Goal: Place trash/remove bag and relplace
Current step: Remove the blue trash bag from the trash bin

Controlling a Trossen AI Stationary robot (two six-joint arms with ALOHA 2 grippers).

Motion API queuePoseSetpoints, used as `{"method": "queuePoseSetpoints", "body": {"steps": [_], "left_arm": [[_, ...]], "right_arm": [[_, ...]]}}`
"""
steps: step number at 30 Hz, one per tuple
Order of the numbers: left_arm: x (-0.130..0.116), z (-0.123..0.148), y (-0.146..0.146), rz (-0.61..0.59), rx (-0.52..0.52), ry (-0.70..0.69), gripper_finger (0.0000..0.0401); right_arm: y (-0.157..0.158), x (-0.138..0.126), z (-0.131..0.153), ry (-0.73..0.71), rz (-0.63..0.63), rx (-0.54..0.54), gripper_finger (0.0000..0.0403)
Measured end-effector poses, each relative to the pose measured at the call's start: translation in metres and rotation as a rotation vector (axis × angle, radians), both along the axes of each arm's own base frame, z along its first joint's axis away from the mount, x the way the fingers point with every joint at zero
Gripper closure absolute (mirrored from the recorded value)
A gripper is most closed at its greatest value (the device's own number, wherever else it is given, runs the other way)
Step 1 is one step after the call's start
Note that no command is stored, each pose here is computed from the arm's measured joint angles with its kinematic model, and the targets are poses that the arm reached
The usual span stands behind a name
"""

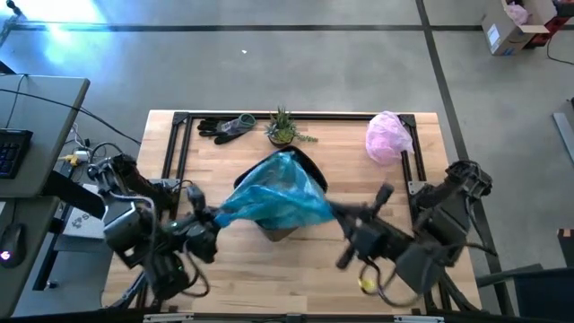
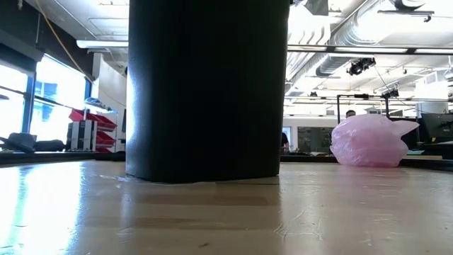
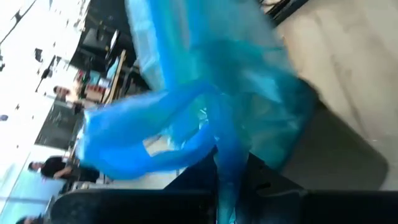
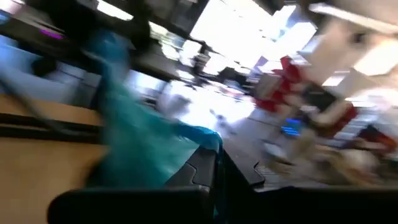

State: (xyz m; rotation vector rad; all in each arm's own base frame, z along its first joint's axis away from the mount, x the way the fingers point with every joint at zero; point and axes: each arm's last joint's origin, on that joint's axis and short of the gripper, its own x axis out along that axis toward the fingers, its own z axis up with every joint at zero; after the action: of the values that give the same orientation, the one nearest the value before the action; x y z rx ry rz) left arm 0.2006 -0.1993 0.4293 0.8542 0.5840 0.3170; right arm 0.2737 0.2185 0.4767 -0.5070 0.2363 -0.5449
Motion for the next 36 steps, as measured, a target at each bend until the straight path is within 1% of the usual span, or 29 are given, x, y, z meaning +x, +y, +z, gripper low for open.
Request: {"method": "queuePoseSetpoints", "body": {"steps": [4, 7, 10, 13, 15, 16, 18, 21, 24, 27, 29, 31, 36], "left_arm": [[0.013, 0.0, 0.014, 0.07, -0.004, -0.005, 0.0401], [0.021, 0.0, 0.024, 0.126, -0.017, -0.021, 0.0401], [0.029, -0.001, 0.031, 0.16, -0.033, -0.017, 0.0401], [0.036, -0.005, 0.032, 0.17, -0.014, 0.008, 0.0401], [0.04, -0.009, 0.03, 0.162, 0.005, 0.033, 0.0401], [0.042, -0.011, 0.028, 0.157, 0.018, 0.046, 0.0401], [0.044, -0.015, 0.024, 0.146, 0.04, 0.065, 0.0401], [0.046, -0.019, 0.019, 0.131, 0.058, 0.086, 0.0401], [0.046, -0.02, 0.018, 0.123, 0.056, 0.09, 0.0401], [0.046, -0.019, 0.017, 0.122, 0.053, 0.087, 0.0401], [0.046, -0.019, 0.017, 0.123, 0.052, 0.086, 0.0401], [0.046, -0.019, 0.017, 0.121, 0.053, 0.086, 0.0401], [0.048, -0.018, 0.015, 0.107, 0.055, 0.081, 0.0401]], "right_arm": [[0.017, -0.011, -0.005, -0.006, 0.181, 0.163, 0.0403], [0.023, -0.016, -0.012, 0.041, 0.28, 0.27, 0.0403], [0.022, -0.019, -0.02, 0.097, 0.303, 0.346, 0.0403], [0.021, -0.022, -0.026, 0.138, 0.298, 0.428, 0.0402], [0.019, -0.024, -0.03, 0.157, 0.272, 0.461, 0.0395], [0.017, -0.025, -0.033, 0.175, 0.258, 0.467, 0.0385], [0.014, -0.029, -0.038, 0.209, 0.221, 0.475, 0.0355], [0.009, -0.033, -0.043, 0.245, 0.169, 0.474, 0.0288], [0.006, -0.035, -0.044, 0.247, 0.145, 0.437, 0.0219], [0.005, -0.034, -0.044, 0.259, 0.149, 0.386, 0.0176], [0.003, -0.032, -0.045, 0.276, 0.147, 0.361, 0.0166], [-0.003, -0.031, -0.046, 0.307, 0.126, 0.34, 0.0167], [-0.024, -0.027, -0.053, 0.387, 0.019, 0.293, 0.0193]]}}
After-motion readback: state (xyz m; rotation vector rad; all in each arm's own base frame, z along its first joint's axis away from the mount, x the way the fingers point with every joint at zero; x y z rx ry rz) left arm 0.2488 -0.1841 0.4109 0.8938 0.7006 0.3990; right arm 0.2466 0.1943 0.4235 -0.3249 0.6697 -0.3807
